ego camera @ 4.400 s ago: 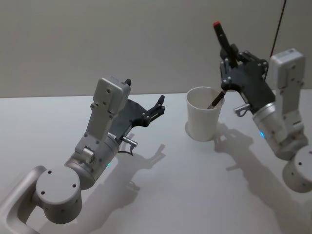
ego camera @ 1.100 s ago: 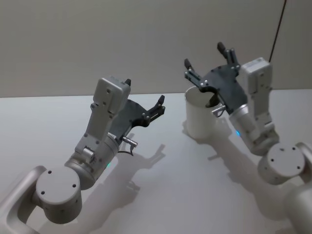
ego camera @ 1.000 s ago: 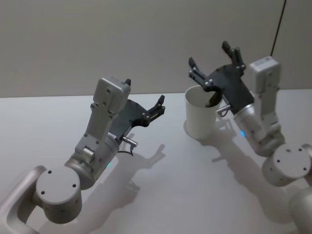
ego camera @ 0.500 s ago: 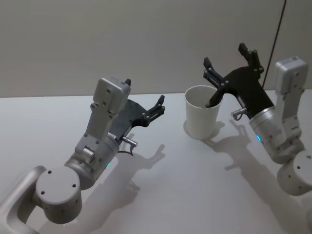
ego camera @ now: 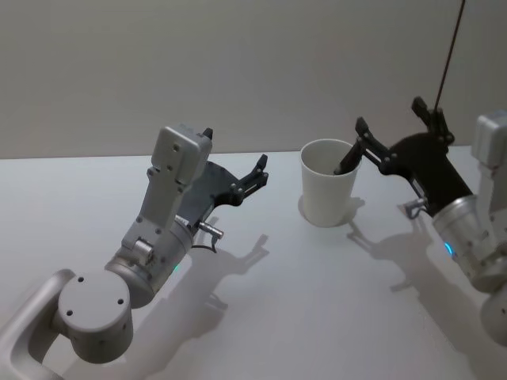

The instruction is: Place the pen into the pen holder.

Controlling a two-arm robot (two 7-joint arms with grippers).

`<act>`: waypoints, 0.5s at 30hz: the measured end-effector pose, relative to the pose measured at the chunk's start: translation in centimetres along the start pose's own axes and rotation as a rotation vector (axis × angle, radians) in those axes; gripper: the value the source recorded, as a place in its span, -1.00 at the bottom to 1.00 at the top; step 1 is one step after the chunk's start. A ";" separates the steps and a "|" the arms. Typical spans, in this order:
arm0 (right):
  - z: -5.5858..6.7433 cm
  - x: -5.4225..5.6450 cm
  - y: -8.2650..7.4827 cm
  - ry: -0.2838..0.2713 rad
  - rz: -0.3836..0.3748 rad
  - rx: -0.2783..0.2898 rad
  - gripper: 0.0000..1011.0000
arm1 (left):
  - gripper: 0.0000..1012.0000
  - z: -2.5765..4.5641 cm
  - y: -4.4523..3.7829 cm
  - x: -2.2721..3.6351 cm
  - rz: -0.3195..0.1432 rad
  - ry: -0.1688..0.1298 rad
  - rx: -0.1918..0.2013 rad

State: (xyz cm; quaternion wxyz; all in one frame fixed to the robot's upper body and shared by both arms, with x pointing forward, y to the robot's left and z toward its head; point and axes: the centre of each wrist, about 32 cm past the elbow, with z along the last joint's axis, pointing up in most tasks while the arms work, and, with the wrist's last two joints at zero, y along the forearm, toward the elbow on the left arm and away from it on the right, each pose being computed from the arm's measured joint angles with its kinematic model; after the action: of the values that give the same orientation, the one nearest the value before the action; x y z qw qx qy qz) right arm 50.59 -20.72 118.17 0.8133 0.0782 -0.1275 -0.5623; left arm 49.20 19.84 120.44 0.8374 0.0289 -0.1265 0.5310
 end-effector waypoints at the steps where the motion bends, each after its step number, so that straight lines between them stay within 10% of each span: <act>1: 0.1 0.1 -0.2 0.003 -0.002 -0.007 0.98 | 0.98 0.00 0.00 0.00 0.000 0.000 0.000; 15: 1.4 0.7 -4.2 0.048 -0.021 -0.137 0.98 | 0.98 0.00 0.00 0.00 0.000 0.000 0.000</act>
State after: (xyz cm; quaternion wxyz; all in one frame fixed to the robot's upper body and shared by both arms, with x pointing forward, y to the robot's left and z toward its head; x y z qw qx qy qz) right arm 46.61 -22.88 118.47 0.8137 0.0374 -0.0684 -0.5760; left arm 49.20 19.84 120.44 0.8373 0.0289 -0.1265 0.5311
